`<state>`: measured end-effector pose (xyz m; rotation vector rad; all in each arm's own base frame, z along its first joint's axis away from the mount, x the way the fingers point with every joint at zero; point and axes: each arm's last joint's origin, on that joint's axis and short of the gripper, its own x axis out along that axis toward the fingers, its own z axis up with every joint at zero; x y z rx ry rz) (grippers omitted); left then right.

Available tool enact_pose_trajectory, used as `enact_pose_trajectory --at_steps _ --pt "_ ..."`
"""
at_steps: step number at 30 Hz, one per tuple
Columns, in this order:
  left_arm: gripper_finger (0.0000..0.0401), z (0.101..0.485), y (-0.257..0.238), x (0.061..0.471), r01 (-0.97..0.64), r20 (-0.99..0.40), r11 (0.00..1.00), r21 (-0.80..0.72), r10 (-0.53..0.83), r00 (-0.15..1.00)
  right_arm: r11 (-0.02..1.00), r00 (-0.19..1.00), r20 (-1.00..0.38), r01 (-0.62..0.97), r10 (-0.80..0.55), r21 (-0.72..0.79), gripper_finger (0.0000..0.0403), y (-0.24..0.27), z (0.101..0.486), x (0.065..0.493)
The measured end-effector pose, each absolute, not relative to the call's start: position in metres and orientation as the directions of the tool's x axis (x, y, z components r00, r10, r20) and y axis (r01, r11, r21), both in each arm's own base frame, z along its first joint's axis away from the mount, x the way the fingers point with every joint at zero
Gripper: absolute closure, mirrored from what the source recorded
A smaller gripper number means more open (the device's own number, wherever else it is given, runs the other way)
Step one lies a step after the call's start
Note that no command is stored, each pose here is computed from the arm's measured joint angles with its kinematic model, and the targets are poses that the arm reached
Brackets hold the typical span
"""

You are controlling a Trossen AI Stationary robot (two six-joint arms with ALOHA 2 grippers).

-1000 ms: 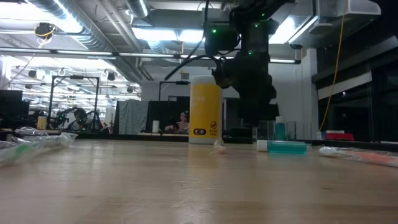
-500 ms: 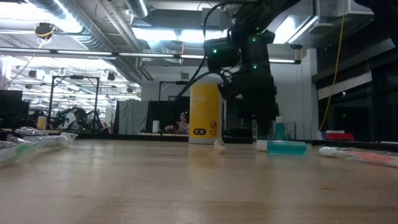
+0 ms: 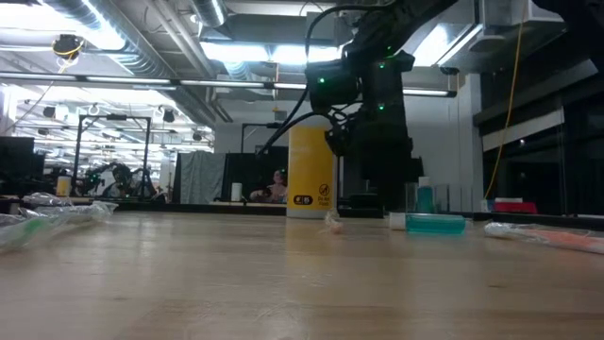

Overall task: Pick & Place toothbrushing station
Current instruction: Put the blue mouthwash into the transparent organizer

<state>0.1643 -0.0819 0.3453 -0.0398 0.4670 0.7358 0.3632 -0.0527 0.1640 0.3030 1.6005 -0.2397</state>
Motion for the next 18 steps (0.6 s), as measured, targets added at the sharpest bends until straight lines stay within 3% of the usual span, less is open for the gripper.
enact_pose_trajectory --at_steps 13,18 --pt "0.0398 0.346 -0.083 0.165 -0.657 -0.419 0.746 0.112 0.635 0.649 0.932 -0.099 -0.993 0.362 0.068 0.028 0.0176 -0.046 0.145 0.351" --pt "0.0397 0.346 -0.083 0.166 -0.659 -0.413 0.744 0.106 0.636 0.652 0.922 -0.055 -0.996 0.386 0.066 0.04 0.0176 -0.044 0.143 0.354"
